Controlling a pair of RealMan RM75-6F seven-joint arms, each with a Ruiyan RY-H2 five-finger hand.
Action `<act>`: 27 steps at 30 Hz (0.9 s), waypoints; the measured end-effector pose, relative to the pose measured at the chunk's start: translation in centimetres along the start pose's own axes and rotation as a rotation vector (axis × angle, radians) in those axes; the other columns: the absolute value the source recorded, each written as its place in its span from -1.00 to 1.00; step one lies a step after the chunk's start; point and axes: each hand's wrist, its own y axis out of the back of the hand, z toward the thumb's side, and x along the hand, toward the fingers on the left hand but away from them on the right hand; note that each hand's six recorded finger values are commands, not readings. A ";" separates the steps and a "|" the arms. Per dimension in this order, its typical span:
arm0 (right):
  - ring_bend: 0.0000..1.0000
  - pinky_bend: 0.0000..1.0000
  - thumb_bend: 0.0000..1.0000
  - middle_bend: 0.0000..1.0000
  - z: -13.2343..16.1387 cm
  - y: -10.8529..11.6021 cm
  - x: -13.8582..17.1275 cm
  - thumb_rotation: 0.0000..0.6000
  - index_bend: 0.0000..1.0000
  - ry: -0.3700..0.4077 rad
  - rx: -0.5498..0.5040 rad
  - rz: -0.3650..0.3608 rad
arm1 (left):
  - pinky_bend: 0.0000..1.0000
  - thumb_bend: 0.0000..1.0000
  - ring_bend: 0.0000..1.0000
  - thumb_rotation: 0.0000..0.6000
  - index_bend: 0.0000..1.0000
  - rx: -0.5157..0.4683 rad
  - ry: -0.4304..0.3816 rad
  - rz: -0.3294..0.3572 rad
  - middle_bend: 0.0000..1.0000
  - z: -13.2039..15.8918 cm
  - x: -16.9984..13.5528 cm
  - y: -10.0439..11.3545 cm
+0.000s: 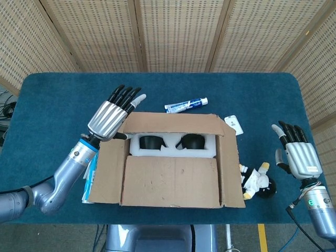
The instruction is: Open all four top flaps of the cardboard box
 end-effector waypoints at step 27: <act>-1.00 -1.00 0.43 -0.95 -0.1 0.3 0.4 1.00 -0.87 -0.008 -0.004 0.001 | -1.00 -0.48 -1.00 0.41 -1.00 0.223 0.239 -0.002 -1.00 -6.4 7.5 -1.1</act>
